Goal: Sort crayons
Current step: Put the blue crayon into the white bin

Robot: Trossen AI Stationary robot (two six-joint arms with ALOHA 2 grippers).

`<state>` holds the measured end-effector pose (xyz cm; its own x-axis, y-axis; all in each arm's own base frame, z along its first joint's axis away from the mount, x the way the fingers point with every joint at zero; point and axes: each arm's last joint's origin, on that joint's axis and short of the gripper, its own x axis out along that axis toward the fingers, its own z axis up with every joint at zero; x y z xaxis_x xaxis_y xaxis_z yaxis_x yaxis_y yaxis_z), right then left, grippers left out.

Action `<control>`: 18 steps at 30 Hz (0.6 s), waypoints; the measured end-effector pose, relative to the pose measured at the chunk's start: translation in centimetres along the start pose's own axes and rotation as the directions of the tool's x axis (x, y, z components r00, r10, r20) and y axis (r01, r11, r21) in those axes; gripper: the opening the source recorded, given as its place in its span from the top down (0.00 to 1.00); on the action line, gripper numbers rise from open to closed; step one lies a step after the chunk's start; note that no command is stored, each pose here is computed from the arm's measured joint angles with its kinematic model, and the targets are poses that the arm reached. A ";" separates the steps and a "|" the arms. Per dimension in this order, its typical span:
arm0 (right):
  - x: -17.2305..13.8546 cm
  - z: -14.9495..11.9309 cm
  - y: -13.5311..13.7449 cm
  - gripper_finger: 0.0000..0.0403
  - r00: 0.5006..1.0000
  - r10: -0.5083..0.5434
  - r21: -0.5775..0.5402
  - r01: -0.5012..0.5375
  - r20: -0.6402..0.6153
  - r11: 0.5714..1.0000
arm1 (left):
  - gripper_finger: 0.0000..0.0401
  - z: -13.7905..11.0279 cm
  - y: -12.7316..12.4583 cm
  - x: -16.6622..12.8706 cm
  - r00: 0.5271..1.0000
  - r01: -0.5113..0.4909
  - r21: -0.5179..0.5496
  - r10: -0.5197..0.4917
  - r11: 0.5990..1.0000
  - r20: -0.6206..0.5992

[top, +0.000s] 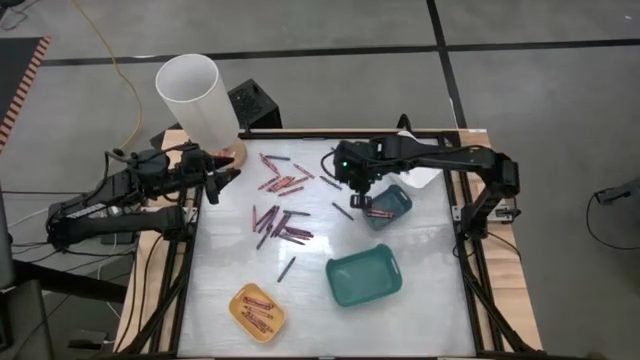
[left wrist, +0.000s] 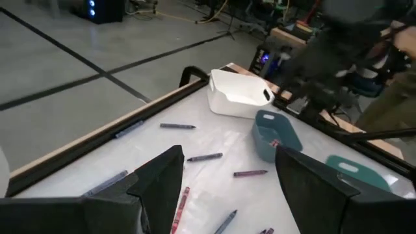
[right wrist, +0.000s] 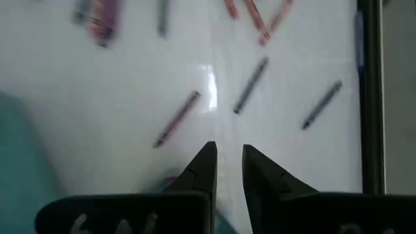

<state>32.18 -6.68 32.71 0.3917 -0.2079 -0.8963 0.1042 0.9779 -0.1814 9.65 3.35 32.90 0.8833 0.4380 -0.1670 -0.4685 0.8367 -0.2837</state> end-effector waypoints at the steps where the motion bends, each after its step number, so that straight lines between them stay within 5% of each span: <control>1: 0.8 -0.4 -0.5 0.83 1.000 -0.007 0.013 0.007 -0.007 1.000 | 0.42 0.0 0.0 0.0 1.000 0.000 0.006 0.000 1.000 0.000; 10: 5.9 -2.5 -5.4 0.83 0.991 -0.105 0.173 0.090 0.082 0.981 | 0.42 0.1 0.2 0.0 0.997 -0.071 0.092 0.069 0.993 0.023; 18: 7.4 -3.7 -7.7 0.81 0.984 -0.087 0.245 0.047 0.157 0.968 | 0.42 0.3 0.2 0.0 0.994 -0.098 0.091 0.093 0.991 0.059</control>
<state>30.92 -15.66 26.03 0.5198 -0.2935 -0.8023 0.3436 0.9317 -0.1182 9.53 3.64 33.17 0.8355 0.5321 -0.1369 -0.5492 0.8163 -0.1788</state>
